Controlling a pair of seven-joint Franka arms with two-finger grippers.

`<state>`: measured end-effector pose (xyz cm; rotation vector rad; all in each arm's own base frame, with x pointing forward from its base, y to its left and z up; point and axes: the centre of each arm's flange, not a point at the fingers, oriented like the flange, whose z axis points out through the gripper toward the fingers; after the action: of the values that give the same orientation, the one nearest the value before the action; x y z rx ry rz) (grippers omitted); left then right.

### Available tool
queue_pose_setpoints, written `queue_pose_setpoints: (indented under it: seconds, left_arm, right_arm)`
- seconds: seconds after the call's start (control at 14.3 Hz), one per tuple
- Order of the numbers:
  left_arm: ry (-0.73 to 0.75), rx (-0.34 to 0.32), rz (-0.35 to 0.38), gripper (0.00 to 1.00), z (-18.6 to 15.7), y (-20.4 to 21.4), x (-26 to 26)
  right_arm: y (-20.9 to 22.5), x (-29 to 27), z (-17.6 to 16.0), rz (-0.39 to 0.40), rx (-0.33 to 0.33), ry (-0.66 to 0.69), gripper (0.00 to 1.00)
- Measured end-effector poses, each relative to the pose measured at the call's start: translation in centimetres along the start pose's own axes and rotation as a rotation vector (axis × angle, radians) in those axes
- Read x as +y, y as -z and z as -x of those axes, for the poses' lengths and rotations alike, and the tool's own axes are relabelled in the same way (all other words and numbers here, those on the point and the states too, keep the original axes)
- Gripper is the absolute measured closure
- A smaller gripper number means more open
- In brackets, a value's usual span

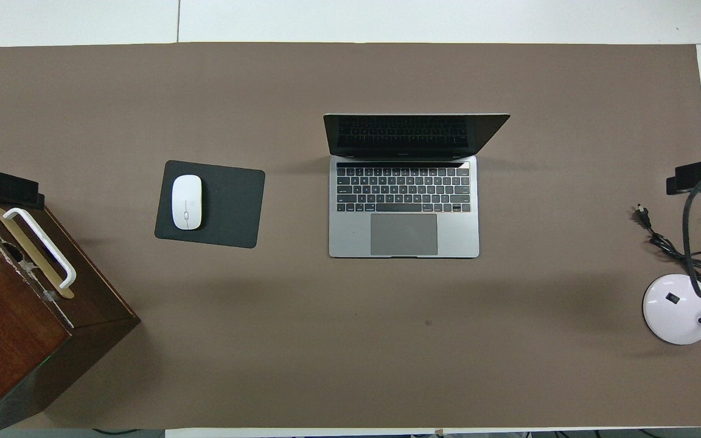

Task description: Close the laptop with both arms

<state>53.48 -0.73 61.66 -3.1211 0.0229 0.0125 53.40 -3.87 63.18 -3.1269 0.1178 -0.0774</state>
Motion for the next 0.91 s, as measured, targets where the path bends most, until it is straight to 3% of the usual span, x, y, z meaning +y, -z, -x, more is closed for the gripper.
queue_pose_setpoints:
  seconds: [0.49, 0.56, 0.77, 0.91]
  left_arm:
    - [0.0, 0.012, 0.0, 0.0, -0.3, -1.1, 0.0]
    - [0.001, 0.01, 0.0, 0.07, -0.3, -1.3, 0.0]
    - [0.002, 0.01, 0.0, 0.45, -0.3, -1.4, -0.1]
    - [0.002, 0.011, 0.0, 0.67, -0.3, -1.4, -0.1]
  right_arm:
    - [-1.0, 0.4, -1.8, 0.003, 0.025, -0.004, 0.0]
    - [-1.0, 0.5, -2.4, 0.005, 0.029, -0.003, 0.02]
    - [-0.9, 0.8, -4.3, 0.01, 0.043, 0.007, 0.03]
    - [-1.7, 1.0, -5.2, 0.013, 0.034, 0.019, 0.27]
